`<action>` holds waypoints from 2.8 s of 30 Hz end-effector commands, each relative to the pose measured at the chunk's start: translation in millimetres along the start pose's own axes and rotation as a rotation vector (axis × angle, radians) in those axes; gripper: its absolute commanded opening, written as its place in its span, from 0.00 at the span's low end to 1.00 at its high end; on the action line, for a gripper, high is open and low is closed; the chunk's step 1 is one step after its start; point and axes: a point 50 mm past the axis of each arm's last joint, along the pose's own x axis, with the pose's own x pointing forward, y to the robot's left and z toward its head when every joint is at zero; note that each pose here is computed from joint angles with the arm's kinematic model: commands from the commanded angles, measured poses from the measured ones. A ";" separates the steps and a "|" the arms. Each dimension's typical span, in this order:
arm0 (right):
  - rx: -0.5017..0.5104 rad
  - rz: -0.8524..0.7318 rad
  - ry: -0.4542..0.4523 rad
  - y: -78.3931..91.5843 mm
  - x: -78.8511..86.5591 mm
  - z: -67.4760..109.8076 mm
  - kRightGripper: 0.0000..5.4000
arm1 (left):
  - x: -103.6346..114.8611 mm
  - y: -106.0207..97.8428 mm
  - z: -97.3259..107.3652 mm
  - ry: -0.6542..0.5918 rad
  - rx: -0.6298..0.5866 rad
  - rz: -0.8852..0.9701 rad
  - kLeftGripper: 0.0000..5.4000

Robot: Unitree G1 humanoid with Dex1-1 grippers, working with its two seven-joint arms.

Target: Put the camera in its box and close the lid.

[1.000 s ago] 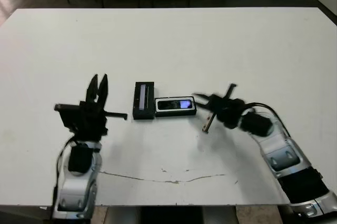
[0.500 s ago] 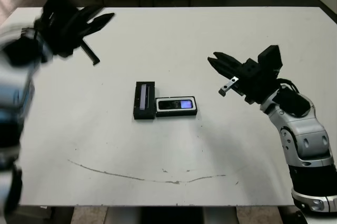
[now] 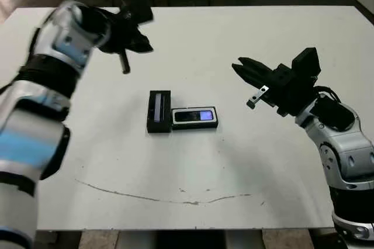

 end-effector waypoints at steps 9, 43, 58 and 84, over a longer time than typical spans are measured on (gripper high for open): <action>0.015 0.017 0.021 1.1 -5.1 -11.1 0.00 | 40.6 -59.9 -23.5 -0.021 0.134 0.136 0.00; 0.022 0.023 0.061 5.2 -10.4 -22.6 0.00 | 36.0 -46.0 0.7 0.259 0.299 -0.385 0.00; 0.024 0.033 0.062 5.0 -8.6 -22.5 0.00 | 28.8 -62.3 -5.7 0.204 0.261 -0.459 0.00; 0.005 0.037 0.071 6.6 -8.6 -22.7 0.00 | 10.2 -59.9 -1.2 0.107 0.292 -0.405 0.00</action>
